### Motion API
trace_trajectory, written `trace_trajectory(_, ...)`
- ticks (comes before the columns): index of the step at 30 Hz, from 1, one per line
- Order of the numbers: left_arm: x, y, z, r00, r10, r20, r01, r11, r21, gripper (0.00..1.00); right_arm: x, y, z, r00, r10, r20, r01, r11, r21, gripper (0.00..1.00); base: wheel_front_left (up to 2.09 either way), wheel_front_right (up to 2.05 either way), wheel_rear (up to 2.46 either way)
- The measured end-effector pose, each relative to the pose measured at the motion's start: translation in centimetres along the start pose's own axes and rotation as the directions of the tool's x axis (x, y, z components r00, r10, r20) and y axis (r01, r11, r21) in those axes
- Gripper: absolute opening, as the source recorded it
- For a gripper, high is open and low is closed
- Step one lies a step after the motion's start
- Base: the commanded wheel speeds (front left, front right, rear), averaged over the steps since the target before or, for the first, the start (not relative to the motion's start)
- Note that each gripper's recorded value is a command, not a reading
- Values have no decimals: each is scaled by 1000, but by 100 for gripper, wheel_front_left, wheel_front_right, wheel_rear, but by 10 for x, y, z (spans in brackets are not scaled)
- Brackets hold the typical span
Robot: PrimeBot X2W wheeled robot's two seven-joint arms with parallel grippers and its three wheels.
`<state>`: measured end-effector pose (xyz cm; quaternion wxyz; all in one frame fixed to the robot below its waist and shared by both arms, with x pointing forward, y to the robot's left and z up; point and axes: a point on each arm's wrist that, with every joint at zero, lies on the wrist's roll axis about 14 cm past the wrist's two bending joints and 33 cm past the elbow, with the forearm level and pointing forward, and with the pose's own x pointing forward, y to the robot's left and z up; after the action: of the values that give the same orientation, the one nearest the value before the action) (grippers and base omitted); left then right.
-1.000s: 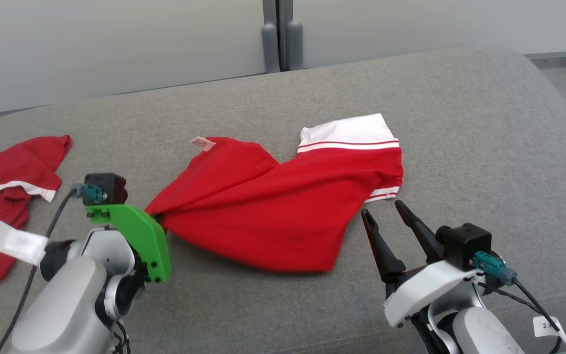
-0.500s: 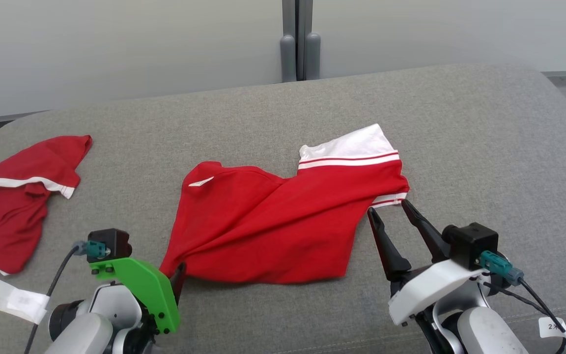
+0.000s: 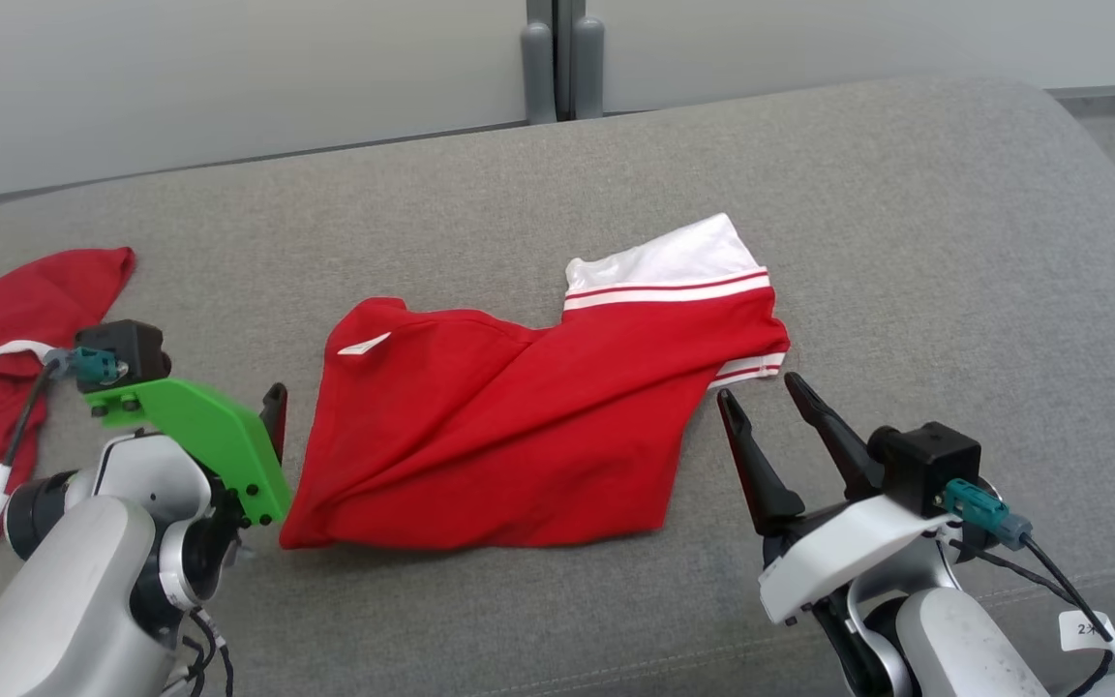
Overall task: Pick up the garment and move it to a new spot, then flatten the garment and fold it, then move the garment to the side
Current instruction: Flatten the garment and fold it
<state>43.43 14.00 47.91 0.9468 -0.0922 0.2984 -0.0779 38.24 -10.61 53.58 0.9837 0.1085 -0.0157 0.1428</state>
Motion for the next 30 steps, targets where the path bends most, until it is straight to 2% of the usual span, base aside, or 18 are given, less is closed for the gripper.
trace_trajectory(13, 75, -20, -4, 997, -10, -73, 17, 995, 98, 100, -1, -32, -12, 995, -89, -43, 88, 996, -25, 100, 0, 0, 0)
trace_trajectory(22, 112, -30, -28, 989, -23, -148, 41, 992, 115, 100, -9, -54, -22, 984, -157, -79, 154, 987, -40, 100, 0, 0, 0)
trace_trajectory(27, 123, -25, -36, 986, 7, -167, 18, 989, 149, 100, -13, -57, -25, 981, -172, -87, 169, 985, -43, 100, 0, 0, 0)
trace_trajectory(30, 128, -11, -32, 987, 58, -150, -29, 981, 192, 100, -14, -57, -26, 981, -173, -91, 170, 985, -44, 100, 0, 0, 0)
